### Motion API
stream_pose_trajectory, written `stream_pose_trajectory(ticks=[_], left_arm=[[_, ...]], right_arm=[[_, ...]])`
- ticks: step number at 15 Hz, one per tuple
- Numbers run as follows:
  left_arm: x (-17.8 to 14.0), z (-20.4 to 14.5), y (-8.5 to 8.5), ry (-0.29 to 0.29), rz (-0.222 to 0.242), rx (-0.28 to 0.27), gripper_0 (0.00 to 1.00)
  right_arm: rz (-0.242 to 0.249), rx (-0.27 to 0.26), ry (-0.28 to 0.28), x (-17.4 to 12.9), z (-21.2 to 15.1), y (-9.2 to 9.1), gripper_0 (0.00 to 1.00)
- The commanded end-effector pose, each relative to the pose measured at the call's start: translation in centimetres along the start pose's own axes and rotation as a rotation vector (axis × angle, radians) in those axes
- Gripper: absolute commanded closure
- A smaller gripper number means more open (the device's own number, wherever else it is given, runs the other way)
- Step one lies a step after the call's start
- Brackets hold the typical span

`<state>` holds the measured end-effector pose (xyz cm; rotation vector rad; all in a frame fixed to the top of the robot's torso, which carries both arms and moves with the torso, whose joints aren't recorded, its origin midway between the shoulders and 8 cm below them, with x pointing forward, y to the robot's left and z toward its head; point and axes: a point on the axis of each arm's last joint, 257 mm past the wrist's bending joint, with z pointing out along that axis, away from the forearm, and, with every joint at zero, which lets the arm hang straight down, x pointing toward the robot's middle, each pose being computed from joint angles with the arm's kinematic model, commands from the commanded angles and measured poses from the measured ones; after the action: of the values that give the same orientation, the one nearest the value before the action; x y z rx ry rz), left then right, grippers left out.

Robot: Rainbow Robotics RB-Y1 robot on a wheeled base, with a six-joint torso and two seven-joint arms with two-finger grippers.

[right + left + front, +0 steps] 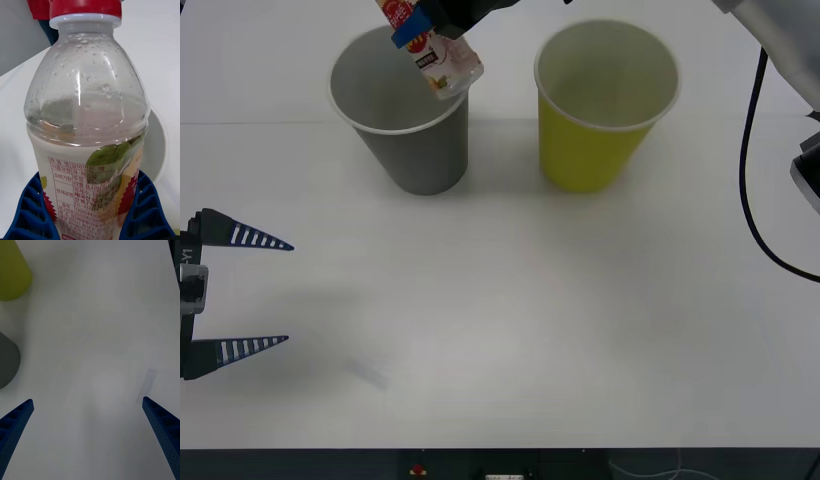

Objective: Put the can into the green bin and the plastic bottle into the gray bin

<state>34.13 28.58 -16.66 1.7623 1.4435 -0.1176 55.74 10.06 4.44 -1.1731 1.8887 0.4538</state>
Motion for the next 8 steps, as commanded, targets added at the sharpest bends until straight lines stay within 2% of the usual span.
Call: stream_pose_trajectory(ticks=[1, 8], left_arm=[[0.0, 0.0, 0.0, 0.000, 0.000, 0.000, 0.00], [0.0, 0.0, 0.0, 0.000, 0.000, 0.000, 0.00]], right_arm=[[0.005, 0.013, -0.006, -0.5, 1.9, 0.2, 1.00], [-0.007, 0.050, -0.012, -0.2, 5.1, 0.2, 1.00]])
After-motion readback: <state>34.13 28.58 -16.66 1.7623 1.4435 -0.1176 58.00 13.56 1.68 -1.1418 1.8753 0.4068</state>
